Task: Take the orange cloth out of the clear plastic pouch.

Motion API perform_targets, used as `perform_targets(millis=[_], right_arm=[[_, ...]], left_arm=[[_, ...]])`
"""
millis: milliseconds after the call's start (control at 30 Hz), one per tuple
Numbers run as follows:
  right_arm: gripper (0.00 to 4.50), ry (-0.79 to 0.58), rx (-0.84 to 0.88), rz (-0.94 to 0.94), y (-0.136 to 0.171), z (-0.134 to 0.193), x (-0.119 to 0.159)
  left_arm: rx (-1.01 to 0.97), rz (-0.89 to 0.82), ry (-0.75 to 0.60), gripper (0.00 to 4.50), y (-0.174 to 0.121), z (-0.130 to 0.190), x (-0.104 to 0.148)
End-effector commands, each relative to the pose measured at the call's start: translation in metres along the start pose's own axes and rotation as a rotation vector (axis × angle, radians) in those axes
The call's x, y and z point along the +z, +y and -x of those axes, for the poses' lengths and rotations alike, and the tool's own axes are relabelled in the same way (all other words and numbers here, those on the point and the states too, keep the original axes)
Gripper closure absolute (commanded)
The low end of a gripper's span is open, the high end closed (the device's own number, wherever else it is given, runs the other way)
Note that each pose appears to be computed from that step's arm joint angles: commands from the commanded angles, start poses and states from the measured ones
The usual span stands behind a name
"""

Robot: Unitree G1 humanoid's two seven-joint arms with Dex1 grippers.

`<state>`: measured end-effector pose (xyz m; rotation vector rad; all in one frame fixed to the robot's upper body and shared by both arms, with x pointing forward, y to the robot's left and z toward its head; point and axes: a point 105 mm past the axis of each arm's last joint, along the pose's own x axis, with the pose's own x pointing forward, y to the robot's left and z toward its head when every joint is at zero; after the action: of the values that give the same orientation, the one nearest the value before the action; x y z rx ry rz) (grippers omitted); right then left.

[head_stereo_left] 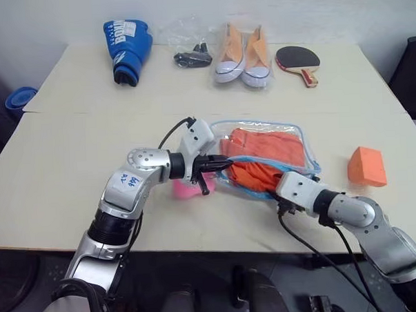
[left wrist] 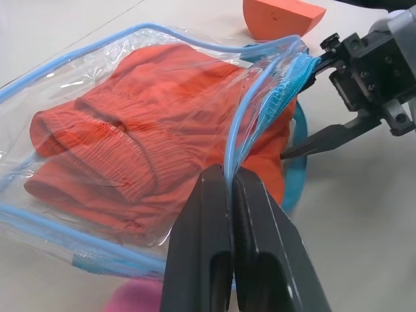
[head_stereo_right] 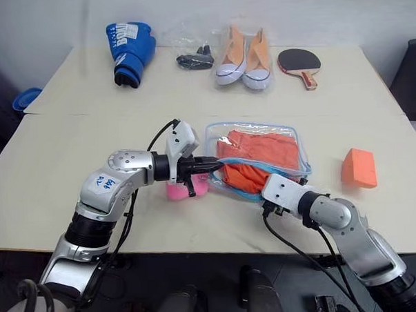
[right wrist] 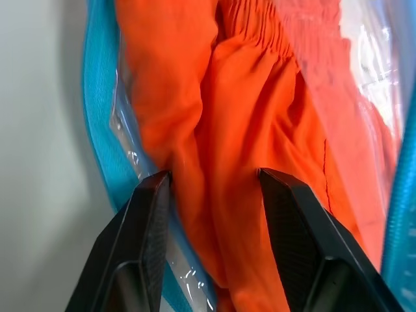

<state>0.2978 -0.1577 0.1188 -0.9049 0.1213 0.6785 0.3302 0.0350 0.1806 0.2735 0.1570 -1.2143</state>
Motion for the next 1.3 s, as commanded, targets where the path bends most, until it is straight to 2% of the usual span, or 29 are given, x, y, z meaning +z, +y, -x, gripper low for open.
perform_targets(millis=[33,133,300,400,533,767,867,1000,1033,1200,1300], right_arm=[[2.31,0.027,-0.034,0.118,-0.006,-0.001,-0.003],[2.31,0.048,-0.025,0.210,-0.005,-0.003,-0.007],[2.31,0.041,-0.022,0.253,-0.006,-0.006,-0.003],[2.31,0.048,-0.028,0.244,-0.005,-0.015,-0.001],[2.31,0.140,-0.124,0.198,-0.013,-0.026,-0.012],[2.31,0.224,-0.186,0.130,-0.001,-0.036,-0.027],[2.87,0.218,-0.178,0.136,0.001,-0.037,-0.027],[4.26,0.186,-0.146,0.193,0.005,-0.039,-0.020],[4.49,0.164,-0.138,0.234,0.006,-0.038,-0.014],[4.49,0.098,-0.061,0.550,0.014,-0.023,-0.001],[4.49,0.057,-0.001,0.628,0.026,-0.009,0.000]], left_arm=[[-0.019,-0.036,-0.040,4.50,-0.006,-0.001,0.013],[-0.020,-0.043,-0.040,4.50,-0.006,-0.001,0.014],[-0.024,-0.047,-0.044,4.50,-0.005,-0.002,0.015],[-0.027,-0.047,-0.049,4.50,-0.006,-0.004,0.016],[-0.036,-0.054,-0.058,4.50,-0.008,-0.006,0.019],[-0.028,-0.055,-0.066,4.50,-0.005,-0.009,0.021],[-0.025,-0.053,-0.066,4.50,-0.005,-0.009,0.021],[-0.002,-0.053,-0.049,4.50,0.000,-0.010,0.017],[0.013,-0.048,-0.042,4.50,0.002,-0.011,0.015],[0.110,-0.036,-0.014,4.50,0.020,-0.018,0.009],[0.181,-0.058,0.007,4.50,0.032,-0.020,0.006]])
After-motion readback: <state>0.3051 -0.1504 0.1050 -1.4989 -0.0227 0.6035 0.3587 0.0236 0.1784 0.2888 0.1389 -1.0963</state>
